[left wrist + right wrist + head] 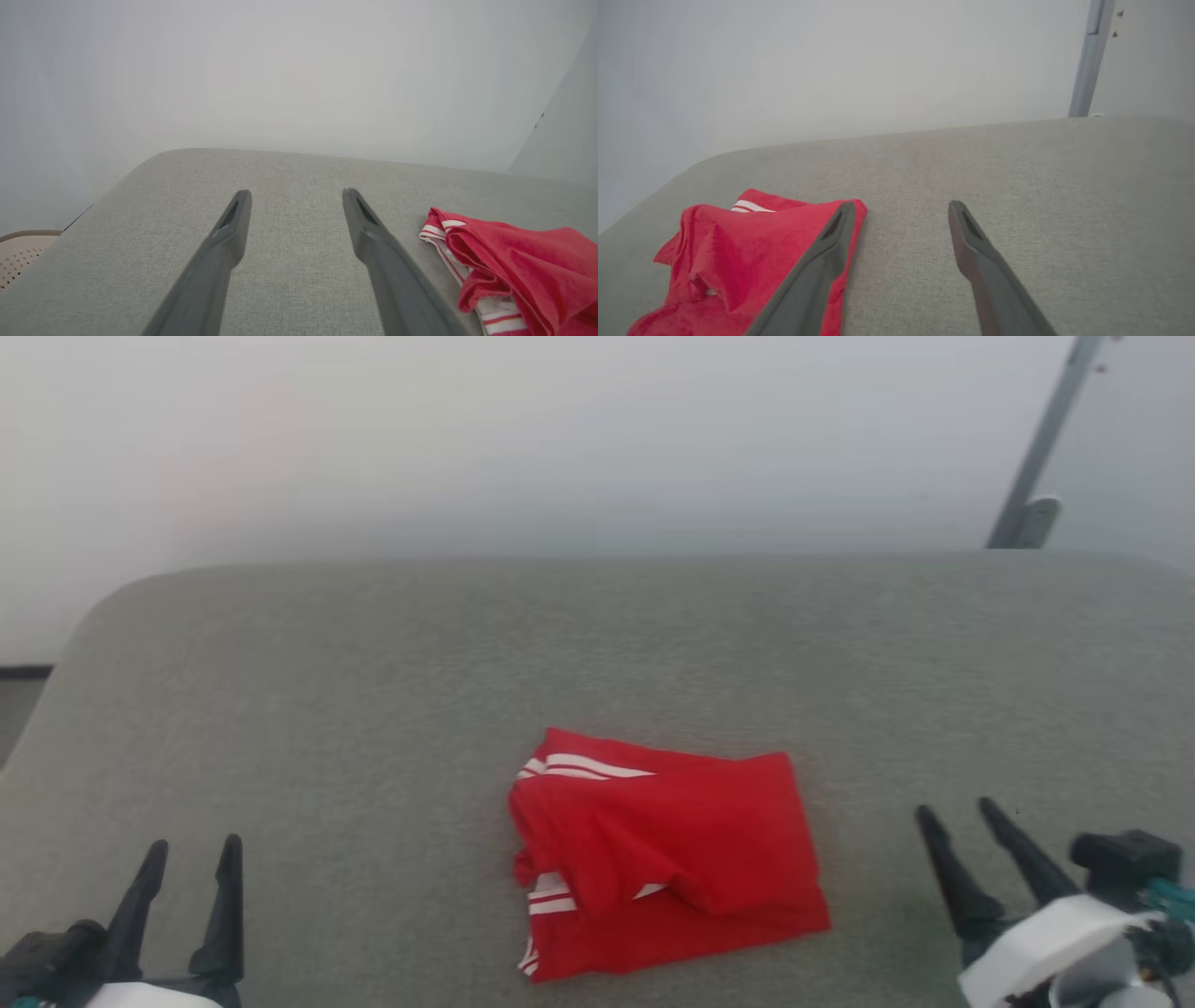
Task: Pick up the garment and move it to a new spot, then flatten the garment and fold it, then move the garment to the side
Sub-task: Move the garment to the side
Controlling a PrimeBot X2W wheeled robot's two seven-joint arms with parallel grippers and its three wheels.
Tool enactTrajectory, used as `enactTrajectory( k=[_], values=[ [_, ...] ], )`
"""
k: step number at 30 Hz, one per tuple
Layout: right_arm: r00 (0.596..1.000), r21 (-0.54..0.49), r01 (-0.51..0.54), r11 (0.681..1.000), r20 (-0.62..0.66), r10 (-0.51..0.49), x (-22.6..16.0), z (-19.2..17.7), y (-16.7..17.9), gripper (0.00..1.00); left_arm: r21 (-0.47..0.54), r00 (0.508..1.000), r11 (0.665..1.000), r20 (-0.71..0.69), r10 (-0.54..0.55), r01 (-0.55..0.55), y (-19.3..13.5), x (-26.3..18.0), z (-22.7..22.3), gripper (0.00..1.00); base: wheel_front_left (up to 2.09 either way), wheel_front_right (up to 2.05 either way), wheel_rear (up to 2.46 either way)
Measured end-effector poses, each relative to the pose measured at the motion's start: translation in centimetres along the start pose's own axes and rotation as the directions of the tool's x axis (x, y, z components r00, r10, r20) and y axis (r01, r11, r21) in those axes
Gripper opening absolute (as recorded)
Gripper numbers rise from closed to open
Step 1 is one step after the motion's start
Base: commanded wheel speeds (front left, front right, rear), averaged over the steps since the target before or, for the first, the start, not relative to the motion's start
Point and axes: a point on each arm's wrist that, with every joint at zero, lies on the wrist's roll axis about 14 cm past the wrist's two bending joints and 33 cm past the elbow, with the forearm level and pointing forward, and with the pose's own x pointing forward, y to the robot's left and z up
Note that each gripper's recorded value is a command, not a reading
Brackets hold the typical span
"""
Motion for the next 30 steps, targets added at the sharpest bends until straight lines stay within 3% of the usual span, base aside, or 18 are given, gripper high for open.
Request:
enactTrajectory(
  k=[6,11,25,26,27,30],
  values=[
    [0.984,0.004,-0.108,0.994,-0.145,0.107,2.8,-2.2,2.8,1.00,-0.007,1.000,1.000,-0.004,0.029,-0.029,0.6,-0.9,-0.1,1.00,0.00,0.00,0.00],
    [0.944,0.017,-0.160,0.987,-0.291,0.158,4.4,-5.0,4.0,1.00,-0.011,0.998,0.998,-0.013,0.059,-0.059,1.2,-1.5,-0.4,1.00,0.00,0.00,0.00],
    [0.730,0.057,-0.189,0.980,-0.660,0.179,6.4,-11.9,4.8,1.00,-0.009,0.990,0.991,-0.057,0.130,-0.130,2.8,-1.9,-1.5,1.00,0.00,0.00,0.00],
    [0.714,0.058,-0.196,0.979,-0.676,0.183,6.4,-12.1,4.9,0.45,-0.011,0.990,0.991,-0.059,0.130,-0.131,2.8,-1.8,-1.6,1.00,0.00,0.00,0.00],
    [0.705,0.058,-0.200,0.978,-0.685,0.185,6.5,-12.1,5.0,0.00,-0.012,0.990,0.991,-0.063,0.130,-0.131,2.7,-1.8,-1.7,1.00,0.00,0.00,0.00],
    [0.687,0.054,-0.201,0.978,-0.704,0.180,6.8,-12.2,4.9,0.00,-0.012,0.990,0.992,-0.065,0.127,-0.128,2.6,-1.5,-1.8,1.00,0.00,0.00,0.00]
  ],
)
